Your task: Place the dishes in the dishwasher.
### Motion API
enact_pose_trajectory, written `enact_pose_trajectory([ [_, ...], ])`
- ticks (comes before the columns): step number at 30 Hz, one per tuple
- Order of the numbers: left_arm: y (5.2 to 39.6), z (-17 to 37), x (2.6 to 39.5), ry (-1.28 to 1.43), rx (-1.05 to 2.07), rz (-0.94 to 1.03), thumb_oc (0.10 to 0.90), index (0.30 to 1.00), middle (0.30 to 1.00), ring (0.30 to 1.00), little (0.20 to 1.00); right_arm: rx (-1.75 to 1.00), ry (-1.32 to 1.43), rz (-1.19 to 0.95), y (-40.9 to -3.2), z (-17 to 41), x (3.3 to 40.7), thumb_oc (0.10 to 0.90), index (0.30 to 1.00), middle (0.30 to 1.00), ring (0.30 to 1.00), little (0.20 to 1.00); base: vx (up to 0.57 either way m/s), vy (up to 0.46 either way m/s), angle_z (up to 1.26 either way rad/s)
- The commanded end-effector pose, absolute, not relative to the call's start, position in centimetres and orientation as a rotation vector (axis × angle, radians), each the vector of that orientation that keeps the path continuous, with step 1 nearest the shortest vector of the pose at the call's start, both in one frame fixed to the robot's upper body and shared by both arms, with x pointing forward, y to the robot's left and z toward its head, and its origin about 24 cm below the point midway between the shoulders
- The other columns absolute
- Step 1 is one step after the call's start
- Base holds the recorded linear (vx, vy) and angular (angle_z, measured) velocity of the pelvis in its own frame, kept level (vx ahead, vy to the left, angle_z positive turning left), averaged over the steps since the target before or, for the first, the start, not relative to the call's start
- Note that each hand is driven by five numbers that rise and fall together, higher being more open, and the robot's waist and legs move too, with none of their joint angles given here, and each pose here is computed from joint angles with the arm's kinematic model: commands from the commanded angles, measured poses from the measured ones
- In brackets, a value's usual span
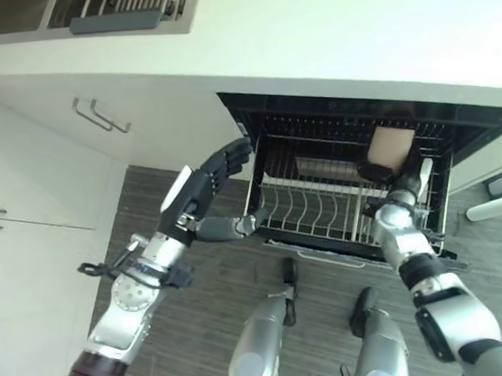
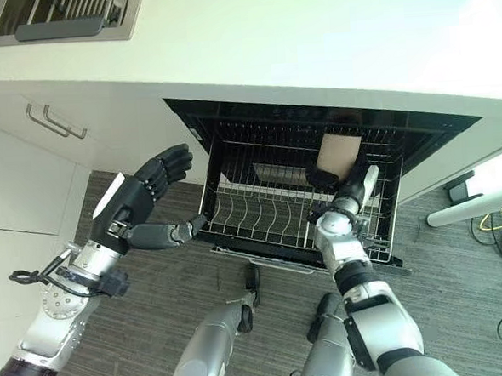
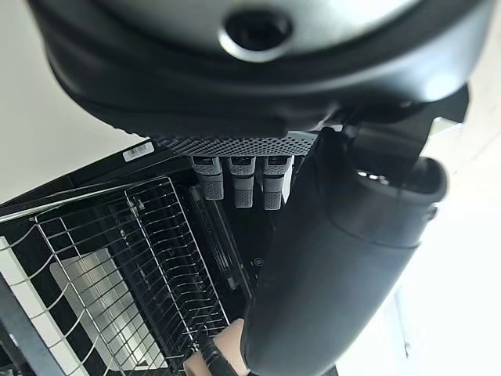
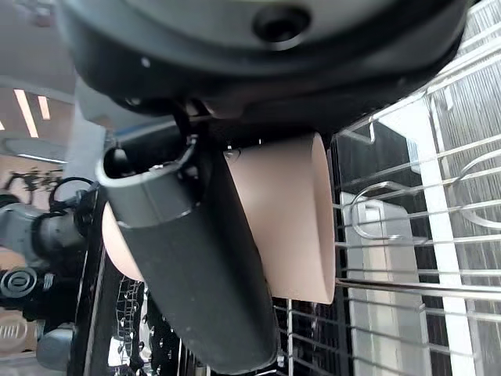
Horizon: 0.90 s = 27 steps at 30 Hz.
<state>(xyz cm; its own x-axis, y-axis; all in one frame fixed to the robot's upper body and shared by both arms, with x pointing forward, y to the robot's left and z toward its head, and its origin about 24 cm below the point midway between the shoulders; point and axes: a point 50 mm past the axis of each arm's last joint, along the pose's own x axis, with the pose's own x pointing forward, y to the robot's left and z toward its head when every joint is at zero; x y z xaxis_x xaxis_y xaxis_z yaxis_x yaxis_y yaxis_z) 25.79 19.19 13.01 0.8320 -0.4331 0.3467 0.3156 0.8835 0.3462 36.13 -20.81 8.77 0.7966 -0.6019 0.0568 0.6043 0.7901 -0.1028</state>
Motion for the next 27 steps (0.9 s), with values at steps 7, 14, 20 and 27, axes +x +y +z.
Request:
enact_pose_trajectory([
  [7,18.2,16.8,24.7,-0.698,0.198,-0.368,0.800,0.900,0.900,0.900,0.900,-0.545,-0.106,-1.062,-27.1,9.1,32.9,0.800,0.900,0.900,0.900,0.900,0.00,0.004,-0.01],
  [14,18.0,16.6,24.5,-0.693,0.187,-0.370,0.800,0.900,0.900,0.900,0.900,-0.590,-0.115,-1.131,-27.7,8.8,32.1,0.800,0.900,0.900,0.900,0.900,0.00,0.000,0.00],
  [20,17.6,16.4,24.5,-0.689,0.184,-0.385,0.800,0.900,0.900,0.900,0.900,-0.563,-0.116,-1.173,-27.9,8.6,31.8,0.800,0.900,0.900,0.900,0.900,0.00,0.000,0.00],
  [27,17.4,16.2,24.7,-0.675,0.179,-0.392,0.800,0.900,0.900,0.900,0.900,-0.596,-0.198,-1.125,-27.5,9.8,32.4,0.800,0.900,0.900,0.900,0.900,0.00,0.002,-0.02],
])
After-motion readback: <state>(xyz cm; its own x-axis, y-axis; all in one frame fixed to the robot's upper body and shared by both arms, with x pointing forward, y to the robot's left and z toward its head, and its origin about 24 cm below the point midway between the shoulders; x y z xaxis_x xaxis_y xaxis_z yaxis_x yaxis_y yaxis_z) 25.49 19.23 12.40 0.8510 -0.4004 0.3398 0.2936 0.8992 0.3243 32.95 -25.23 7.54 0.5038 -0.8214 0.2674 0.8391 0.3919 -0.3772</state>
